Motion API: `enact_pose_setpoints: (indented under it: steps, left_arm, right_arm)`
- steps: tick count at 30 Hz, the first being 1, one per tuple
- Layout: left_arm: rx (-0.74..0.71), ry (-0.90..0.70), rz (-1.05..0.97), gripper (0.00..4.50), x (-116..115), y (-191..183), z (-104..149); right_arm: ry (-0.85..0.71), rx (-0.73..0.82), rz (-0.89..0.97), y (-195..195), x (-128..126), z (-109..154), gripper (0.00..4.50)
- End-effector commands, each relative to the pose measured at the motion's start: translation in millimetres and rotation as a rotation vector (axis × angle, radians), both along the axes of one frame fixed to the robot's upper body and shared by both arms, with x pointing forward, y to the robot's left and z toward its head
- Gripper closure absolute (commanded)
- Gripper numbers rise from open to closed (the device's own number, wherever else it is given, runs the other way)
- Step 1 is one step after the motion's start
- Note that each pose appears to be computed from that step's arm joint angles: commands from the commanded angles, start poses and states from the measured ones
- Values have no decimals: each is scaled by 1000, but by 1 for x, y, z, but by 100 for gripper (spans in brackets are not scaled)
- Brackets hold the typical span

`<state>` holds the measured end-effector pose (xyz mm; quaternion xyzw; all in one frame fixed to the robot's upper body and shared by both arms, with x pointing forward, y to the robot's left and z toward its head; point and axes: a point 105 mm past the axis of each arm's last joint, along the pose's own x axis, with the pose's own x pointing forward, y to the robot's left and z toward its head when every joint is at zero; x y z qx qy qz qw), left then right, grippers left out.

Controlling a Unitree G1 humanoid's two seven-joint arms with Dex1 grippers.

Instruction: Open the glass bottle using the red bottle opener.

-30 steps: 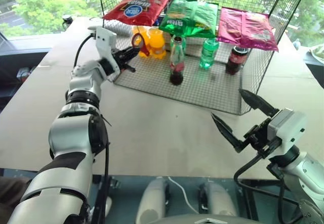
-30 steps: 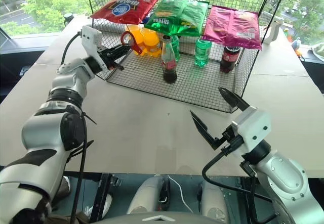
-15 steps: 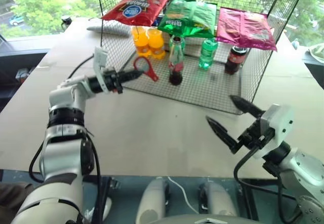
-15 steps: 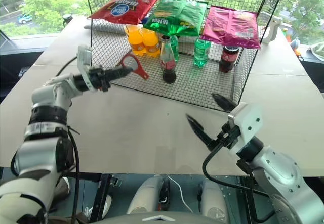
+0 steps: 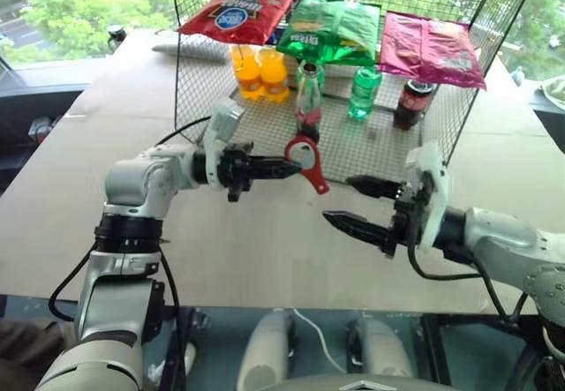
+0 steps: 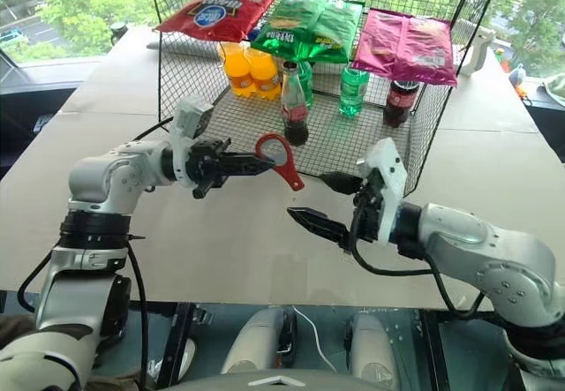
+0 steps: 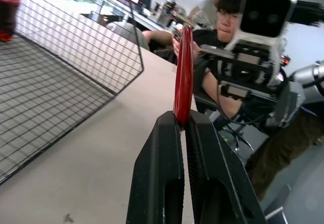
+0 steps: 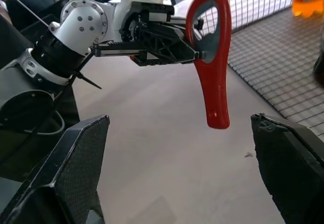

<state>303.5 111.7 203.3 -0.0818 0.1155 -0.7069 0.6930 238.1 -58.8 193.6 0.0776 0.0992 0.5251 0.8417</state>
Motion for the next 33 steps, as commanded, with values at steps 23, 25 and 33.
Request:
enact_pose_setpoints:
  steps: [23,25,33]
  left_arm:
    - [43,-167,-197,450,-14,-15,11]
    - [45,-168,-201,450,-14,-15,11]
    - [61,-178,-204,450,-12,-11,12]
  right_arm:
    - [148,92,60,12,3,9,80]
    - [152,90,63,11,3,9,80]
    - [158,43,79,9,1,3,302]
